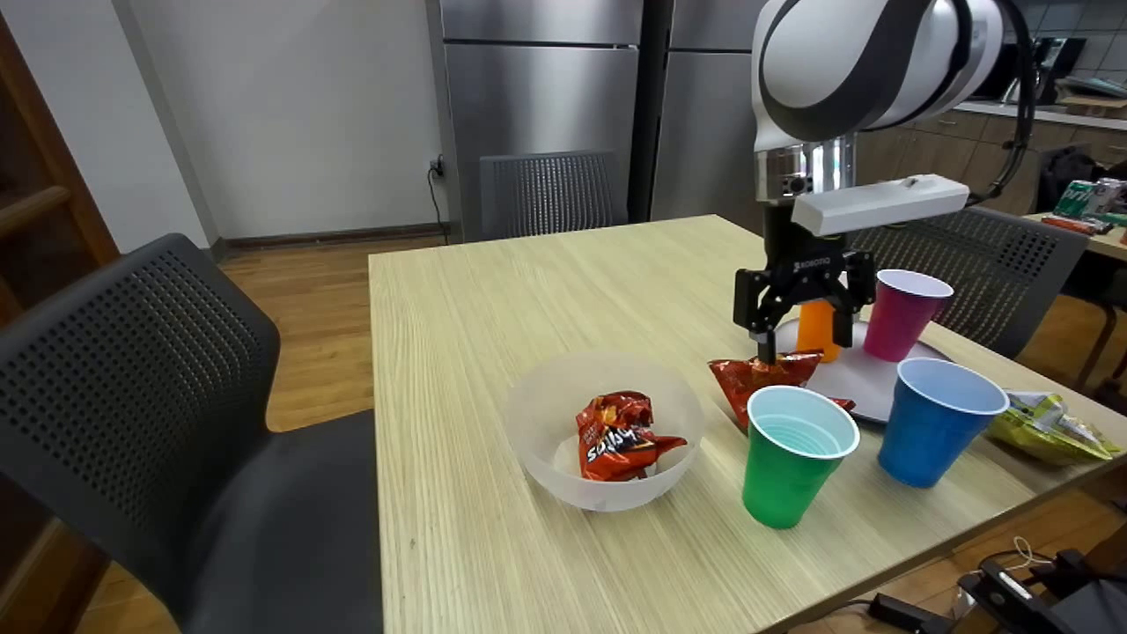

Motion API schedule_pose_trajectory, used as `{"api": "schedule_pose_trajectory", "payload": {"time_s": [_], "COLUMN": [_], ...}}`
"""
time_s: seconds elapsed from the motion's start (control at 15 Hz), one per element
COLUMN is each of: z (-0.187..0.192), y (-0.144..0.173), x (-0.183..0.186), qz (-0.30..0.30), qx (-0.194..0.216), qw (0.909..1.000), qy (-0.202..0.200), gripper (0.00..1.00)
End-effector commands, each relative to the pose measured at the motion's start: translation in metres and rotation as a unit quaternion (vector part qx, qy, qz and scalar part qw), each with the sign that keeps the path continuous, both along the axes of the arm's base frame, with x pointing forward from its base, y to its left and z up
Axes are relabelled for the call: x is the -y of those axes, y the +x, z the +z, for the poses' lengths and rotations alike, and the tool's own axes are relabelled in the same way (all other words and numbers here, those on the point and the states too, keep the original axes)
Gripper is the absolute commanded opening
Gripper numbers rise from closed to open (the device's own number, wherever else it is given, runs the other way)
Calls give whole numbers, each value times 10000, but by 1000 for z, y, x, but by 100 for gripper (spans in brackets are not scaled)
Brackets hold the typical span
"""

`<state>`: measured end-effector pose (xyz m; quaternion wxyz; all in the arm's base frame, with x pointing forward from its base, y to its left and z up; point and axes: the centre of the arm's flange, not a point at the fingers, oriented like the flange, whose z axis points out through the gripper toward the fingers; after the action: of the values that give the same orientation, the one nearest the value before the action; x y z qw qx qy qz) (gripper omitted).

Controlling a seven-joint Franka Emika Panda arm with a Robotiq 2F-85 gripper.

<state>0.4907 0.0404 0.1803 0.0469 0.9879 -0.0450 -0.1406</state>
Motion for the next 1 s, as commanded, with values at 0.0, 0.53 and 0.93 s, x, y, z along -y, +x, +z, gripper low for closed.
{"api": "schedule_pose_trajectory", "payload": {"time_s": [0.0, 0.53, 0.93], "z": [-14, -31, -37], "y": [13, 16, 19], "x": [-7, -13, -13], "qz": [-135, -185, -168], "qx": [-3, -141, -177], "qw": [9998, 9995, 9994], "qy": [-164, -226, -237], "gripper": [100, 100, 71]}}
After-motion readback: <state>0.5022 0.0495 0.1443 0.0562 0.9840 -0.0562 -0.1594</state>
